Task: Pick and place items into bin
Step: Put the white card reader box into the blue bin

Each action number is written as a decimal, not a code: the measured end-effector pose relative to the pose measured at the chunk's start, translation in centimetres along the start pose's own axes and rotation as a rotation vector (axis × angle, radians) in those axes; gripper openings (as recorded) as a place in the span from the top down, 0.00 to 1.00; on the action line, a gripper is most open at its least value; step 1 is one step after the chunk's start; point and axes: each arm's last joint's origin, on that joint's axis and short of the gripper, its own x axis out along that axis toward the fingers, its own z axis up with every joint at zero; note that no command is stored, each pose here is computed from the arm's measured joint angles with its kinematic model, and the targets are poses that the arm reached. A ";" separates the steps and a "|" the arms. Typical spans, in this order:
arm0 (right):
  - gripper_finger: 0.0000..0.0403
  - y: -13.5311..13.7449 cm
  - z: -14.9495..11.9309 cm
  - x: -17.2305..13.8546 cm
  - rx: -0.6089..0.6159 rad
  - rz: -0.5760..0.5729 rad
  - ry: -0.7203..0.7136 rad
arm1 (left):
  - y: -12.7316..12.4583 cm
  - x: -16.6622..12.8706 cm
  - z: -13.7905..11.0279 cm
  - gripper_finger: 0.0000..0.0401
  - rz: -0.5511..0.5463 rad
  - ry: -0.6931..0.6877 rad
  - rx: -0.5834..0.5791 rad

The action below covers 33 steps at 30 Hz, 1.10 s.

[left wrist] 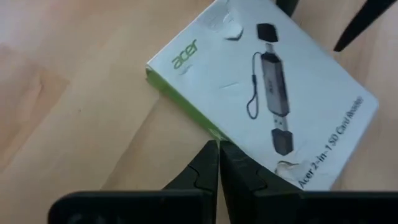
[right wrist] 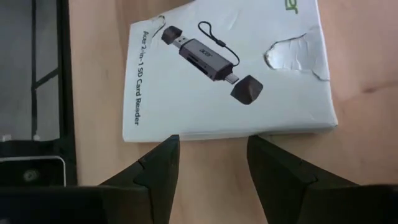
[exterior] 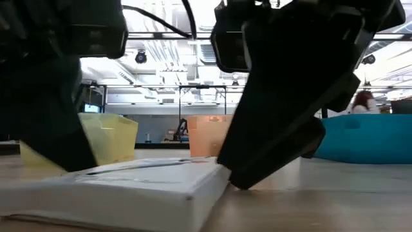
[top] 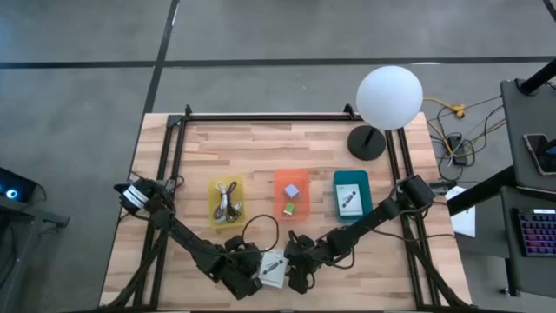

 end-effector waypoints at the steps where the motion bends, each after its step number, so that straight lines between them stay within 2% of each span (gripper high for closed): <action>1: 0.56 0.2 0.1 0.1 0.000 0.003 -0.003 | 0.0 0.0 0.0 1.00 0.003 0.003 -0.004; 15: 0.56 2.7 2.3 -0.3 -0.071 0.059 -0.043 | 0.0 0.0 -0.2 1.00 -0.012 0.039 0.002; 22: 0.56 4.5 4.3 -1.4 -0.157 0.076 -0.134 | -0.1 0.0 -0.1 1.00 -0.026 0.033 -0.007; 26: 0.56 4.5 5.1 -1.4 -0.192 0.025 -0.190 | -0.9 -0.1 0.5 1.00 -0.089 -0.012 -0.047; 33: 0.56 3.7 5.5 -1.3 -0.181 -0.006 -0.177 | -0.9 -0.1 0.5 1.00 -0.101 -0.014 -0.046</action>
